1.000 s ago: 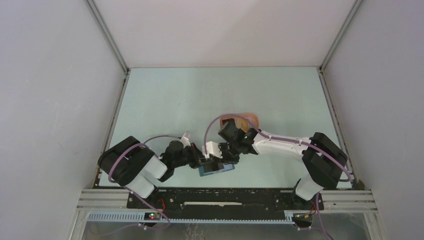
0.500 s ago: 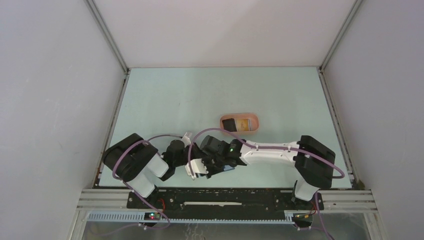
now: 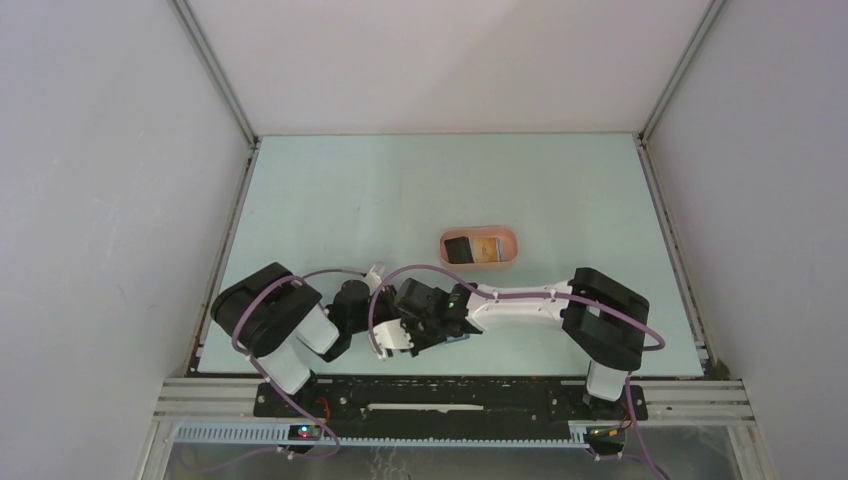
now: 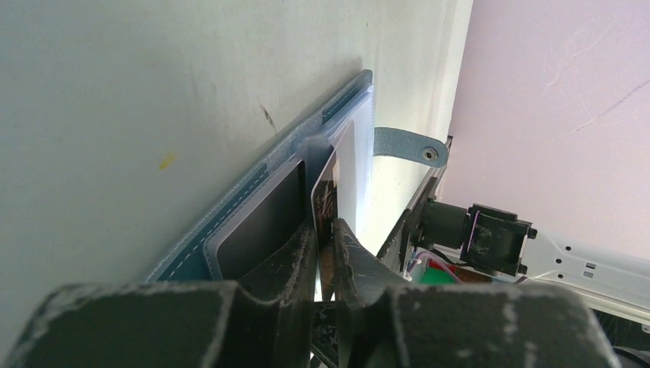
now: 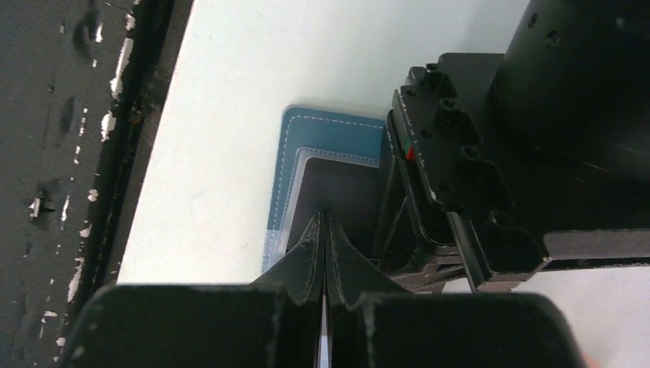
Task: Put the credit cards into the card holder
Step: Insert the credit card into the card holder.
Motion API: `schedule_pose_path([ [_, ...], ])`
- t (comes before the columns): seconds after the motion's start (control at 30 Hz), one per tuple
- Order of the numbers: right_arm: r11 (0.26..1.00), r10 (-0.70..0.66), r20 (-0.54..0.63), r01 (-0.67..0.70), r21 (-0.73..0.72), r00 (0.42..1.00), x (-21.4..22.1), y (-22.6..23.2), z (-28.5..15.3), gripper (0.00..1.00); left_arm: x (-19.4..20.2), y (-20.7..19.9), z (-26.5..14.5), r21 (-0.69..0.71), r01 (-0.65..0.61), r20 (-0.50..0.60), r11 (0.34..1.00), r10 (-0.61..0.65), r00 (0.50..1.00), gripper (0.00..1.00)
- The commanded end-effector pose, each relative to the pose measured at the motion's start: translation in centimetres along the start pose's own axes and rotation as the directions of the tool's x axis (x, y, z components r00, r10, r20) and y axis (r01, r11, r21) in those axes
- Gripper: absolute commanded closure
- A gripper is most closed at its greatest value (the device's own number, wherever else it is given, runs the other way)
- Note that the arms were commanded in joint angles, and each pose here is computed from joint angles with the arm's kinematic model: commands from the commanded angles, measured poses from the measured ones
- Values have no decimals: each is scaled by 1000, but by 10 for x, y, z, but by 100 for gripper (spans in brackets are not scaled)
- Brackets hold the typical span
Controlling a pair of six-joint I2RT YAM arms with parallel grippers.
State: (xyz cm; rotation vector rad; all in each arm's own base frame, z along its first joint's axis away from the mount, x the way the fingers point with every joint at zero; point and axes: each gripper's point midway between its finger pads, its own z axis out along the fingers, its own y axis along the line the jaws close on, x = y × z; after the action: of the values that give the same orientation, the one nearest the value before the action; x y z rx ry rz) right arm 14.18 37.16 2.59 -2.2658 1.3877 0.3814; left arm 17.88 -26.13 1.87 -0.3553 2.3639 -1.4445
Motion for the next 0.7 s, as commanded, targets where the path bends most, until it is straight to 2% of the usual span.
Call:
schedule_pose_path([
  [0.0,998,2,-26,-1,68,1000,5,-17,-9,97,4,13,4,-49,3,-15,999,-4,1000,80],
  [0.5,990,101,-104,-90,108,989,52,-9,-28,98,2,15,6,-56,3,-10,998,-3,1000,63],
  [0.67,984,146,-66,-138,116,987,52,-13,-39,97,1,12,6,-49,-2,-7,999,2,1000,62],
])
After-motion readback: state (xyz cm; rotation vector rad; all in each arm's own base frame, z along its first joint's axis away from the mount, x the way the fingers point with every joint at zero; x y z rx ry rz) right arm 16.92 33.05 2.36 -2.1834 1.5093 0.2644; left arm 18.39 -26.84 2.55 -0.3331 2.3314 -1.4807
